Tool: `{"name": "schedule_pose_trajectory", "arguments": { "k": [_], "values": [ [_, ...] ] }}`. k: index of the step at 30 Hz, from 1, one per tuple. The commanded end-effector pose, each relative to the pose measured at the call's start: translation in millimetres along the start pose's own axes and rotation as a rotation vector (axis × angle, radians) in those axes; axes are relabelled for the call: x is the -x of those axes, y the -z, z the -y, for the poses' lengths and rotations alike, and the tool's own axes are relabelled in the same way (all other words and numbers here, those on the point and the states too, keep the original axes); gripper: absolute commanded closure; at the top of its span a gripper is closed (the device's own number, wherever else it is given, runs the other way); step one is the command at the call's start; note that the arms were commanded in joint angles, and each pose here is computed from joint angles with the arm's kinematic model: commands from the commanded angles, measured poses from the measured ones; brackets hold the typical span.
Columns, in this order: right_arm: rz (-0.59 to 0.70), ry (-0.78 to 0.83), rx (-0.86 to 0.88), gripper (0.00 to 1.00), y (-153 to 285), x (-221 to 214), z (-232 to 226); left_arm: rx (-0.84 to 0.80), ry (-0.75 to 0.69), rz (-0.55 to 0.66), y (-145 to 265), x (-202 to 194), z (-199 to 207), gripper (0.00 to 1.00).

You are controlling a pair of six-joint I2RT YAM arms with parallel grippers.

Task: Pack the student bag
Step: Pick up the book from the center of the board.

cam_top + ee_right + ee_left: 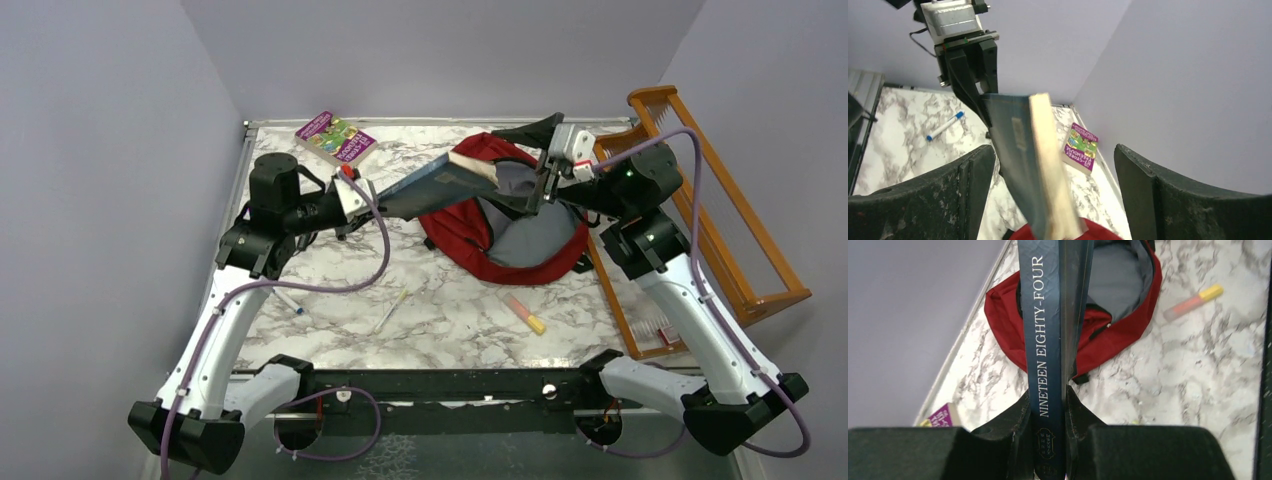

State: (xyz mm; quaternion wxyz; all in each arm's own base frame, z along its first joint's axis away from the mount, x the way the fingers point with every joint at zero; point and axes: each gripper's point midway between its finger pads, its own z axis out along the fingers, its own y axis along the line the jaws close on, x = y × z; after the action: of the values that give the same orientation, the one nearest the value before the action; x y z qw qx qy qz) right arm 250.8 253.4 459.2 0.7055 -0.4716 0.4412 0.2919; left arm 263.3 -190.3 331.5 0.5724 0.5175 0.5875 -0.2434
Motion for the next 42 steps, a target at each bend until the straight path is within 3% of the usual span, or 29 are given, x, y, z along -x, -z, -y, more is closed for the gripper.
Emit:
{"name": "schedule_pose_trajectory", "arguments": {
  "k": [1,5,11,20,27,42],
  "values": [
    [0.051,0.194,0.215,0.08,6,17,-30,0.011,-0.401,0.047,16,18,2,1.00],
    [0.065,0.204,0.364,0.10,10,24,-52,-0.009,-0.490,0.016,21,12,8,1.00],
    [0.037,0.062,0.523,0.11,11,17,-72,-0.027,-0.500,0.030,22,18,10,1.00],
    [-0.075,-0.034,0.465,0.14,2,-39,-72,-0.012,-0.488,0.021,21,22,2,1.00],
    [-0.197,-0.072,0.401,0.23,-11,-86,-64,-0.018,-0.482,0.021,18,21,1,1.00],
    [-0.209,-0.112,0.374,0.49,-24,-103,-64,-0.037,-0.447,0.016,11,17,-2,1.00]
  ]
}}
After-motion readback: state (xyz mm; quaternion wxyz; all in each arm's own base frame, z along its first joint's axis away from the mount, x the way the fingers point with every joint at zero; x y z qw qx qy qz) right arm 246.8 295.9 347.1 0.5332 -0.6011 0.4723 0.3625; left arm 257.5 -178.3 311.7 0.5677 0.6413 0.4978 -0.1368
